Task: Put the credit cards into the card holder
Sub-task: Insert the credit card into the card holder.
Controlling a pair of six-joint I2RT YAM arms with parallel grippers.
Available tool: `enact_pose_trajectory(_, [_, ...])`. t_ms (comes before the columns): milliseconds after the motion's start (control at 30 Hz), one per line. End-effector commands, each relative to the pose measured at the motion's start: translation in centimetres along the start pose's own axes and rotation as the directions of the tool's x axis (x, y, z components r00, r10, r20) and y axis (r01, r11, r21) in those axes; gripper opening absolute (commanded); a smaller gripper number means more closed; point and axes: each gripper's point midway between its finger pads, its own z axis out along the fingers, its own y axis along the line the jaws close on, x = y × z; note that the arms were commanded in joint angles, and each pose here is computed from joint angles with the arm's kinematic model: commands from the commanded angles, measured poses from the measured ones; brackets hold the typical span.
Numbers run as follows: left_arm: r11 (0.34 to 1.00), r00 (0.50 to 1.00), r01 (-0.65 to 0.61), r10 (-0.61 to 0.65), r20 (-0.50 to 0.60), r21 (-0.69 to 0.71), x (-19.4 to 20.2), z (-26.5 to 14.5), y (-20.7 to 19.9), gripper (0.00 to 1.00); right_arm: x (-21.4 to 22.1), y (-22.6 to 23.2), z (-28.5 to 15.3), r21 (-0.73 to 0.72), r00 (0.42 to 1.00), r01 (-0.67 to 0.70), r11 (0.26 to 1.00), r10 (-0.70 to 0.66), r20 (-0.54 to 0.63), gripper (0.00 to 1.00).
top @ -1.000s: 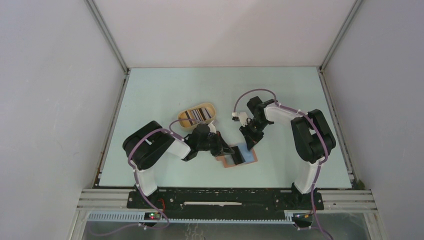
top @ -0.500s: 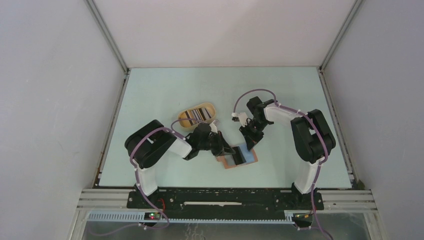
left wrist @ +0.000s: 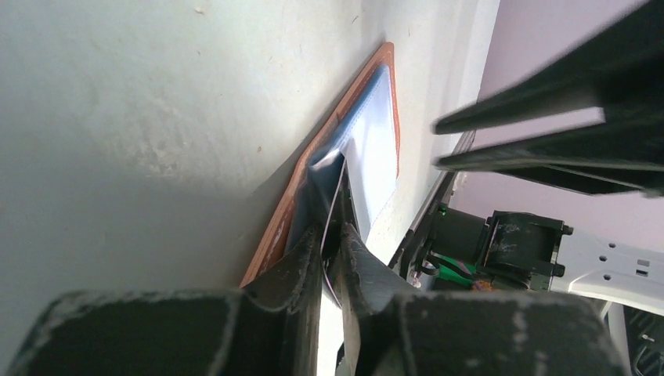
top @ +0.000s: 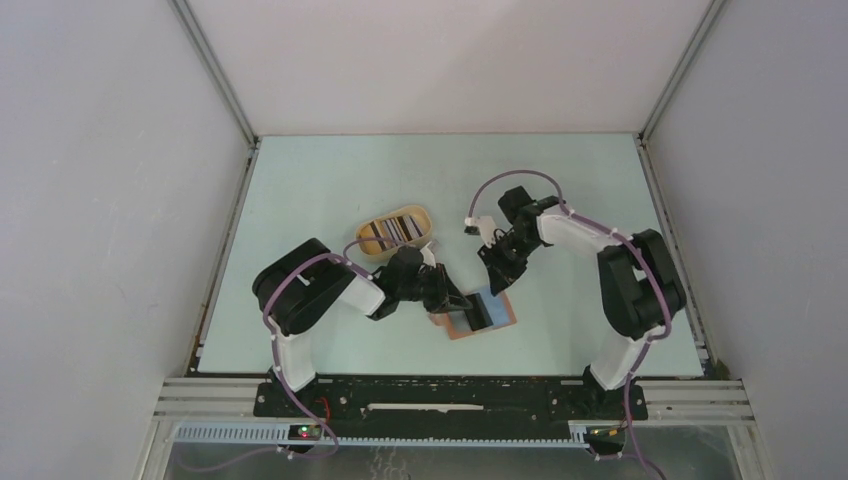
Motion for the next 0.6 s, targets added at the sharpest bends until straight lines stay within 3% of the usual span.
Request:
enact_pose_trajectory(0, [0.999,0.999,-0.027,0.026,-0.024,-0.038,0.4,0.2,1.3,0.19,-2.8,2.9,-4.0,-0.022,0.965,0.185,0.983,-0.177,0.196,0.29])
enact_pose_trajectory(133, [0.999,0.999,-0.032,0.032,-0.022,-0.029,0.4,0.2,1.2,0.21,-3.1,5.9,-5.3,-0.055,0.905,0.340,0.939,-0.311,0.289,0.28])
enact_pose_trajectory(233, [0.999,0.999,-0.035,0.034,-0.021,-0.028,0.4,0.2,1.3,0.22,-2.9,7.9,-5.1,-0.012,0.822,0.495,0.869,-0.465,0.329,0.27])
enact_pose_trajectory(300, [0.999,0.999,-0.037,0.036,-0.020,-0.026,0.3,0.2,1.4,0.23,-2.9,9.1,-4.6,0.036,0.742,0.601,0.799,-0.574,0.348,0.26])
enact_pose_trajectory(467, [0.999,0.999,-0.037,0.036,-0.023,-0.028,0.3,0.2,1.5,0.24,-2.5,10.9,-2.5,0.207,0.445,0.835,0.510,-0.846,0.292,0.24])
enact_pose_trajectory(500, [0.999,0.999,-0.036,0.036,-0.023,-0.028,0.3,0.2,1.5,0.24,-2.8,11.0,-2.1,0.236,0.407,0.850,0.472,-0.871,0.277,0.23])
enact_pose_trajectory(567, [0.999,0.999,-0.037,0.036,-0.025,-0.028,0.4,0.2,1.6,0.24,-3.5,10.8,-1.2,0.271,0.384,0.856,0.441,-0.892,0.240,0.19])
